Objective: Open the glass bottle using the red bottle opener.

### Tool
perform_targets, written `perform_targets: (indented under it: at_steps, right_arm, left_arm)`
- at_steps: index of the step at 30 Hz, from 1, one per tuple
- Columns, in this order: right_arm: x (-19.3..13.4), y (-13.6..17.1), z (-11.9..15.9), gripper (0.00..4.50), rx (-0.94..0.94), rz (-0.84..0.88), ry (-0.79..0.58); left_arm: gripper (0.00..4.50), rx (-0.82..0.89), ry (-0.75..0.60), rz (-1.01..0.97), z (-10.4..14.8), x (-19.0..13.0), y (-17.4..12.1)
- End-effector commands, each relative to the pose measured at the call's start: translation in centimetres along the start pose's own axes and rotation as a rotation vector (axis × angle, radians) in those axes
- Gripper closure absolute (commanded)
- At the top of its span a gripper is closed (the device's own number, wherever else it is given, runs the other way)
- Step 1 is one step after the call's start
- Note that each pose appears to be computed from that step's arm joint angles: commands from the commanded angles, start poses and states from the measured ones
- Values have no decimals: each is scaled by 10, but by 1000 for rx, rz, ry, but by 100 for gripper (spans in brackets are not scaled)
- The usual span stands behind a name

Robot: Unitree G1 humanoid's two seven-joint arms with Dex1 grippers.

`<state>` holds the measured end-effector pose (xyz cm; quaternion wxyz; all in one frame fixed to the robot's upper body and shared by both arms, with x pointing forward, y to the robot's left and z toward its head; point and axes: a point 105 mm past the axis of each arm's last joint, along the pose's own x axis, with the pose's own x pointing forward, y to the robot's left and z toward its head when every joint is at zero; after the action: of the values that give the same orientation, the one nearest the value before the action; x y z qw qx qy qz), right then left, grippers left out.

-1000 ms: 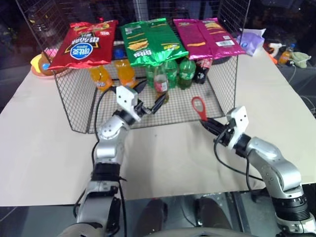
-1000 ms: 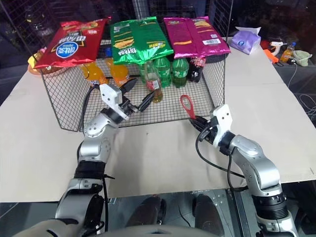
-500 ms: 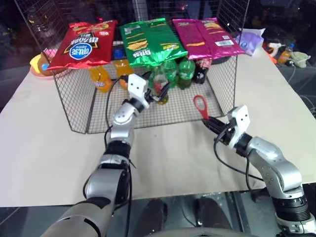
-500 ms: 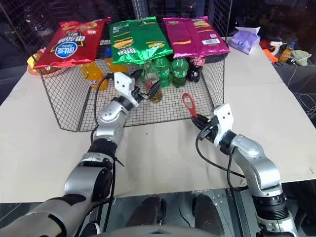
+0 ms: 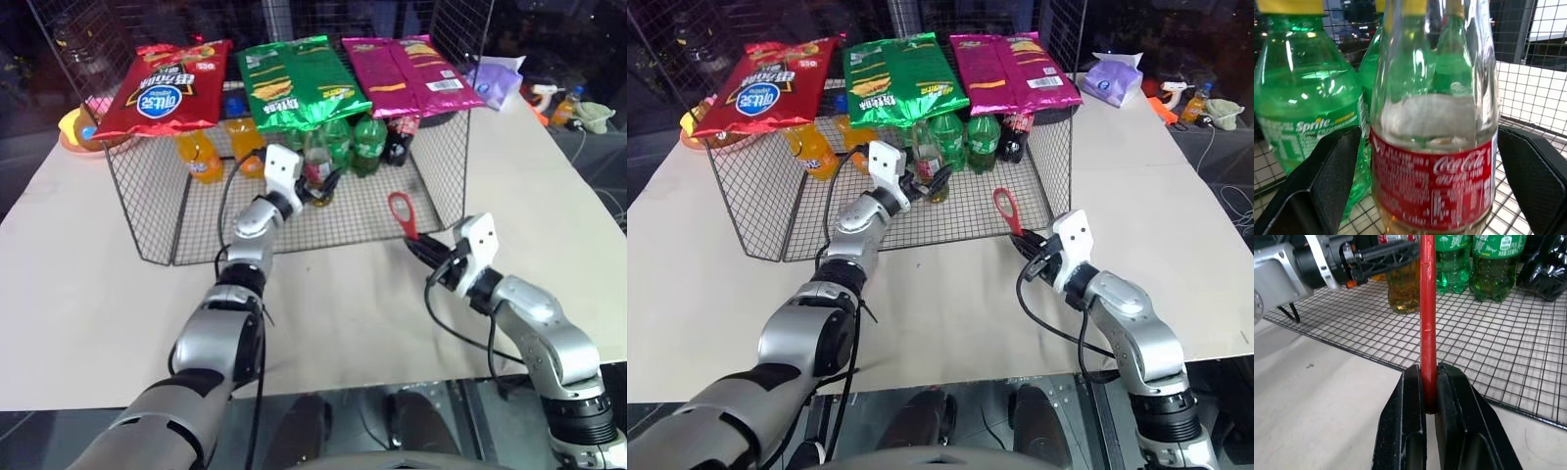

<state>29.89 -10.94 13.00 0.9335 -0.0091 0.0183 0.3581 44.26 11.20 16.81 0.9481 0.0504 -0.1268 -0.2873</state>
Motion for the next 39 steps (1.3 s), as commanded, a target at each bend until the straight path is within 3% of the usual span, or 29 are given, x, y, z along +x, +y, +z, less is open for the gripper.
perform_targets:
  at_steps: [1, 3, 4, 10, 16, 29, 39]
  right_arm:
    - [-1, 6, 10, 446, -48, 23, -34]
    - [-1, 7, 10, 446, -43, 22, -37]
    - [-2, 8, 9, 446, -41, 24, -38]
    - [-1, 13, 4, 446, -37, 35, -28]
    - [1, 12, 5, 446, -40, 39, -35]
    - [4, -3, 13, 446, -77, -9, -81]
    - [5, 0, 12, 446, -72, 8, -81]
  left_arm:
    - [85, 21, -12, -4, 9, 3, 4]
    - [172, -11, -18, -8, 7, 3, 2]
    - [175, -22, -24, -7, 7, 2, 2]
    - [175, -23, -26, -24, 0, -10, 2]
    - [175, -52, -146, -119, 22, -32, -9]
    - [175, -63, -61, -294, 53, -109, -56]
    - [175, -53, -10, -303, 29, -131, -78]
